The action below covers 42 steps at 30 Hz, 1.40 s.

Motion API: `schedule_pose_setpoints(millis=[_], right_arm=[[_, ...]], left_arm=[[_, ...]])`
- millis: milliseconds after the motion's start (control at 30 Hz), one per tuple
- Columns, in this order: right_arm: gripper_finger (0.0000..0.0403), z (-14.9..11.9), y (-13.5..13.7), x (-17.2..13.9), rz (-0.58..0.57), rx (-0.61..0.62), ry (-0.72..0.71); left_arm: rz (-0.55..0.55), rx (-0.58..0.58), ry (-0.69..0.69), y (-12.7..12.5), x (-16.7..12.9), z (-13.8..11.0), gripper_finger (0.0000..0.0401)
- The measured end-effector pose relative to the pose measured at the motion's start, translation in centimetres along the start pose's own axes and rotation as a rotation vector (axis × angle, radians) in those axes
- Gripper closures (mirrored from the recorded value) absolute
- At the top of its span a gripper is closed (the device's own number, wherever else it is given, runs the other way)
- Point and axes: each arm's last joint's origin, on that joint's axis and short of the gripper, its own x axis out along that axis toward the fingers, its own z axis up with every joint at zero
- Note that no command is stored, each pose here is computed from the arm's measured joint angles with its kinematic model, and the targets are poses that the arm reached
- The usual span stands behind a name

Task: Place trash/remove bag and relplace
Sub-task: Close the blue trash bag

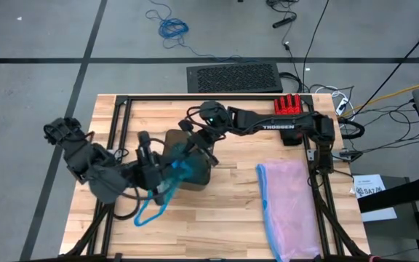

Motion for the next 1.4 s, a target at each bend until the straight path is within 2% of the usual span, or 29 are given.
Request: schedule_pose_setpoints(millis=[333, 633, 833, 1000, 1267, 1400], right_arm=[[0.0403, -2.4, -0.1, 1.1, 0.000, 0.087, 0.095], [0.0403, -2.3, 0.2, 0.4, 0.009, 0.102, 0.137], [0.0387, -0.8, 0.5, -1.3, -0.043, 0.114, 0.184], [0.0320, 0.4, 1.2, -2.6, -0.049, 0.153, 0.218], [0.0158, 1.6, 2.5, -2.5, -0.029, 0.154, 0.224], [0.0099, 1.6, 2.7, -0.7, -0.146, 0.090, 0.241]], left_arm=[[-0.003, -0.005, -0.067, 0.0, -2.4, 0.6, 0.0401], [0.036, 0.011, -0.076, -0.7, -4.1, 0.8, 0.0401], [0.032, 0.003, -0.083, -0.8, -4.4, 0.8, 0.0401], [0.033, 0.003, -0.082, -0.8, -4.4, 0.8, 0.0401], [0.032, 0.006, -0.081, -0.8, -4.4, 0.8, 0.0401], [0.032, 0.013, -0.078, -0.8, -4.4, 0.7, 0.0401]])
